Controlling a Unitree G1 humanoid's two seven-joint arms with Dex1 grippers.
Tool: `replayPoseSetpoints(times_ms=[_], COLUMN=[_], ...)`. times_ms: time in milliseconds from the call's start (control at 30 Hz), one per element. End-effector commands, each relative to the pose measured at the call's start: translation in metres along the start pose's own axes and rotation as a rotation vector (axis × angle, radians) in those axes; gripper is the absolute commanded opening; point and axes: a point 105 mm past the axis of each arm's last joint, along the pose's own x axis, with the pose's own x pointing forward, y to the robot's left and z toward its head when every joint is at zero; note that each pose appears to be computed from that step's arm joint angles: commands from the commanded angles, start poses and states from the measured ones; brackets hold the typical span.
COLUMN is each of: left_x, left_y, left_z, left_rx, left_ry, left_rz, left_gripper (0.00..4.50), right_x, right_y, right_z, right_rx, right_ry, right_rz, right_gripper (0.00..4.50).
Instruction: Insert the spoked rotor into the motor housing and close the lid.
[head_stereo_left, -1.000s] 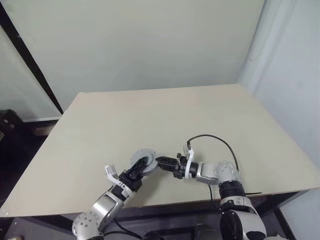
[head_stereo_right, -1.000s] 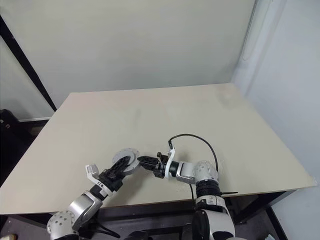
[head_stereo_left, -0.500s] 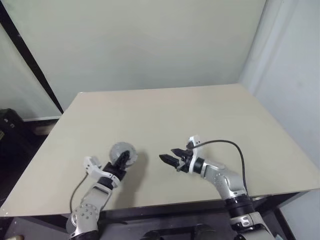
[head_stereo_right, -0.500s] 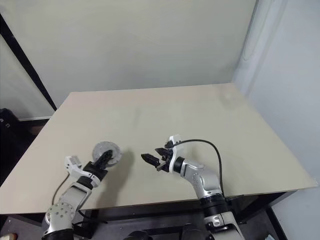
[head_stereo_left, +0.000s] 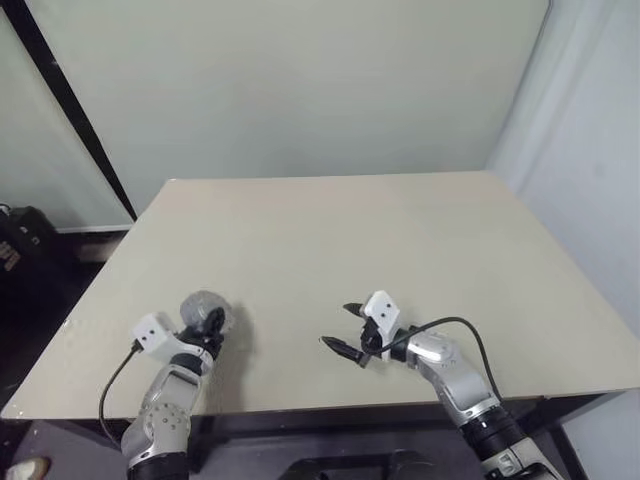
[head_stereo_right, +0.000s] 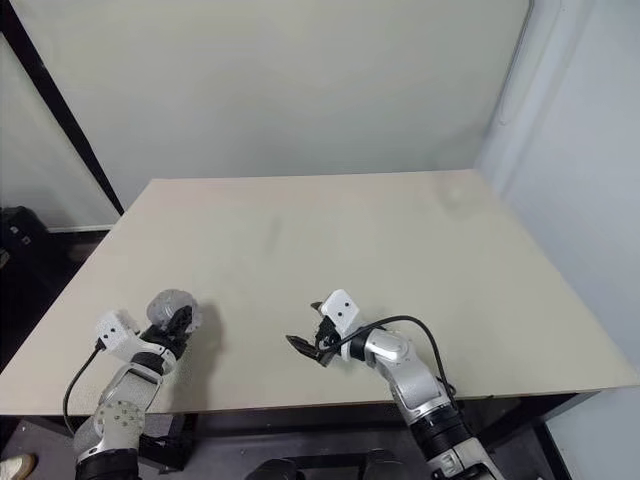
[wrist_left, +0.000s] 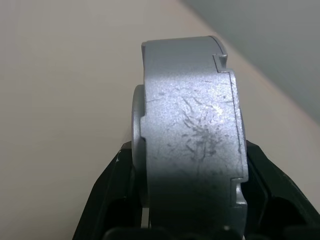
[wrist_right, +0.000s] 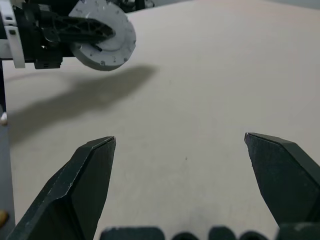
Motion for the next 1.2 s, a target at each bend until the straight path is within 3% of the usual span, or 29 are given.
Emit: replayPoseSetpoints(times_ms=[33,200,233,567,767,900,1000,1200], left_x=[0.006,0.005,0.004,-0.015,-0.030,-0.030,-0.031,-0.036], left_y=[-0.003,0.010,0.012,0.020,0.009,-0.029,-0.078,-0.133], left_z=[0.026,0.030,0.031,0.043,0.051,0.045,0.025,-0.015], left_rx=[0.041,0.080,0.090,0.227,0.428,0.549,0.625,0.697], left_ry=[-0.095,-0.120,-0.125,-0.169,-0.190,-0.157,-0.067,0.111], left_rz=[0.012,0.091,0.102,0.197,0.189,-0.026,-0.320,-0.652], left_gripper=[2.74,4.37,4.46,4.46,4.46,4.46,4.46,4.46], right_x=[0.000,0.000,0.000,0.001,-0.004,-0.014,-0.028,-0.057], right_y=[-0.003,-0.004,-0.004,-0.006,-0.017,-0.033,-0.051,-0.066], right_z=[0.014,0.013,0.013,0.008,0.007,0.008,0.011,0.009], right_rx=[-0.060,-0.072,-0.073,-0.080,-0.076,-0.054,-0.016,-0.002], right_ry=[-0.036,-0.027,-0.025,-0.005,-0.010,-0.024,-0.050,-0.061], right_rz=[-0.005,-0.007,-0.007,0.000,-0.042,-0.110,-0.182,-0.208], right_gripper=[4.50,4.50,4.50,4.50,4.50,4.50,4.50,4.50])
